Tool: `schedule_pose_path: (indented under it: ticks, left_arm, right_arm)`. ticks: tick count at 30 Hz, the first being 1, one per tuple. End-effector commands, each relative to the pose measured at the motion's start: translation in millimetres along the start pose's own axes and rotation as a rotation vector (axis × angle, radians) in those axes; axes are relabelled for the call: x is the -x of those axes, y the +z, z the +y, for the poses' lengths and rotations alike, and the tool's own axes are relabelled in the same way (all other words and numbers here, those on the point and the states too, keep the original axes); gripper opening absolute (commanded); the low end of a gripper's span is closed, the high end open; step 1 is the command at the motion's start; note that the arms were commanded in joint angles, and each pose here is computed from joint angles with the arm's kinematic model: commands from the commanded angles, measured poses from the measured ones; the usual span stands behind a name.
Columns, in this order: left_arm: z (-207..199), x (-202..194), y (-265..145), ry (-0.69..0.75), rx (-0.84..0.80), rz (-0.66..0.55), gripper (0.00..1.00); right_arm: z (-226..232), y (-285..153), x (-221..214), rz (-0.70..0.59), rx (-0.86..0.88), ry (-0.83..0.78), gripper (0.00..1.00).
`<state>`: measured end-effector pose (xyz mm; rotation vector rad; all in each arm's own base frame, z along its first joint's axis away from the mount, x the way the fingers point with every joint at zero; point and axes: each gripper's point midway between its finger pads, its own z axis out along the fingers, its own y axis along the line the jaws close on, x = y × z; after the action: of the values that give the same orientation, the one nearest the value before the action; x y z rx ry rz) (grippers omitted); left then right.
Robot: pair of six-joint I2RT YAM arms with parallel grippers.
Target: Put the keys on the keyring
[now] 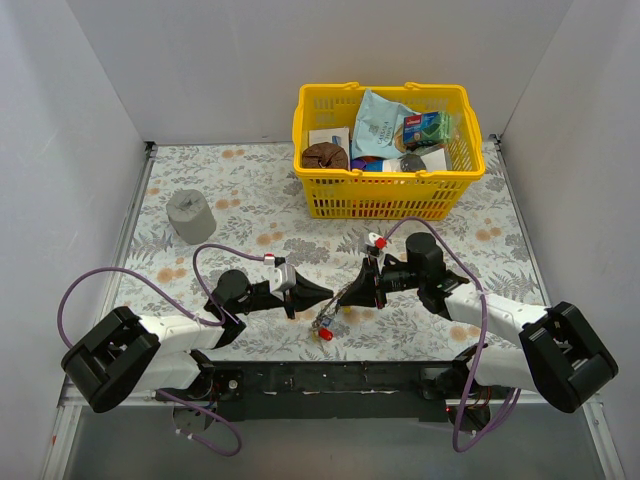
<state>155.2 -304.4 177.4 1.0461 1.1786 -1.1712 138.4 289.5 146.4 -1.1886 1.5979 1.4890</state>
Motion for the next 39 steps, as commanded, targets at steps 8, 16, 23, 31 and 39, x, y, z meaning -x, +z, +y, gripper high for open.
schedule_pose_path:
  ticks: [8,16,23,31,39]
  left_arm:
    - [-8.0,19.3,2.8,0.048,-0.055,-0.055,0.0]
    - [-10.2,16.7,5.6,0.04,-0.083,-0.044,0.0]
    - [-10.6,16.3,6.8,0.039,-0.092,-0.039,0.0]
    - [-7.0,18.1,4.6,0.053,-0.061,-0.043,0.0]
    - [-4.1,17.1,3.1,0.059,-0.038,-0.037,0.0]
  right_arm:
    - [-3.9,5.8,18.0,-0.033,-0.003,-0.045,0.01]
    - [-3.6,6.6,22.1,-0.041,-0.006,-0.052,0.01]
    - [-2.2,6.3,21.7,-0.042,-0.004,-0.054,0.01]
    - [0.4,3.0,16.5,-0.03,-0.013,-0.059,0.01]
    - [-4.3,-5.2,12.5,-0.02,-0.094,-0.093,0.04]
